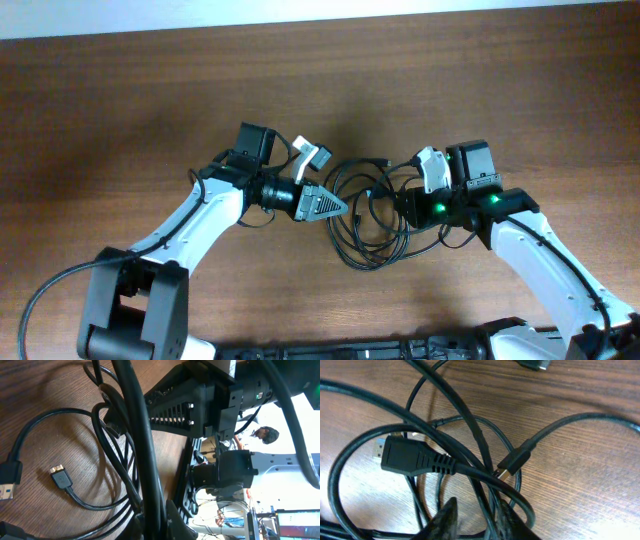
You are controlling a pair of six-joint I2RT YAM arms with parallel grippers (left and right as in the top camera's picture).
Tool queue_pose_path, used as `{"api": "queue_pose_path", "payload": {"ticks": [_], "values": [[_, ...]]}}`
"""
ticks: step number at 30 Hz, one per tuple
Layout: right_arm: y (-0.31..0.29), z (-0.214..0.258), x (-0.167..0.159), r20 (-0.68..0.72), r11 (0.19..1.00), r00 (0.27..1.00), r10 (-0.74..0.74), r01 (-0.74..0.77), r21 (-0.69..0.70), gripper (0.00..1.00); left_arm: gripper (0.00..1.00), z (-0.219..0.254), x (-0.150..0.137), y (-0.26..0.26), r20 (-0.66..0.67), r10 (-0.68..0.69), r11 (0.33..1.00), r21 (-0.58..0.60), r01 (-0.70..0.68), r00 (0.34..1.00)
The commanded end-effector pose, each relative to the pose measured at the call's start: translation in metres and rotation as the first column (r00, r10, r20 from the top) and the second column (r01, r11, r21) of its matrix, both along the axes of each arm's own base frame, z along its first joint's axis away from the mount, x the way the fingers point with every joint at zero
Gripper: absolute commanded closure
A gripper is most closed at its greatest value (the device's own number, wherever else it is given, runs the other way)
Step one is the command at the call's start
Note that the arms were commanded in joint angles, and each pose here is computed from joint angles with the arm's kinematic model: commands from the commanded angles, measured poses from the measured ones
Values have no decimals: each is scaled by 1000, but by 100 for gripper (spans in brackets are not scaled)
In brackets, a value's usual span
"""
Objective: Untangle cables
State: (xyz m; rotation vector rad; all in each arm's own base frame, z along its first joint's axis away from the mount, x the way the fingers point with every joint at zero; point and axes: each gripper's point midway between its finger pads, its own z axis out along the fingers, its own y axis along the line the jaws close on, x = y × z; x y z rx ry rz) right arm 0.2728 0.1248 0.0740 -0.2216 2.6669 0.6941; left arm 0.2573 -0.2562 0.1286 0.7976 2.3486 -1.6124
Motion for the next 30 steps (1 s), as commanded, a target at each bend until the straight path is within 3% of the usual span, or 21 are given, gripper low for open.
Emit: {"api": "queue_pose_path", "payload": {"ticks": [1,4,5,8,10,14,18,19,21,24,27,29,30], "values": [[1,1,1,11,1000,1000,13,-13,-5,77,100,14,-2,-1,44,-20,999,-43,22,999],[-18,-5,10,40,992,998,-41,46,-114,59,100,14,-2,-1,44,-20,999,-43,22,999],[-26,-8,12,51,984,997,-64,71,-161,57,100,14,-2,-1,44,-20,999,-43,22,999],[-28,-8,13,56,983,996,-68,76,-169,58,100,13,-1,-1,47,-17,999,-36,19,999],[-28,-8,13,56,983,996,-68,76,-168,64,100,10,1,0,53,-7,1000,-14,8,999],[-19,-5,11,46,991,998,-47,52,-124,64,100,10,1,0,54,-7,1000,-14,8,999],[-20,-33,6,-50,989,998,-45,37,-142,64,100,10,1,0,54,-7,1000,-14,8,999],[-19,-45,6,-81,988,996,-46,33,-149,67,100,10,1,0,54,-7,1000,-14,8,999],[-19,-57,6,-110,988,993,-47,29,-155,87,100,10,1,0,54,-7,1000,-14,8,999],[-18,-58,9,-103,988,994,-49,33,-149,96,100,10,1,0,54,-7,1000,-14,8,999],[-33,-62,11,-144,964,965,-220,193,-185,96,100,10,2,1,54,-5,1000,-13,6,999],[-97,-73,-10,-197,784,788,-583,482,-392,96,100,1,18,18,43,83,995,58,-86,996],[-109,-71,-13,-207,762,758,-619,515,-392,96,100,7,33,41,51,162,985,55,-165,986]]}}
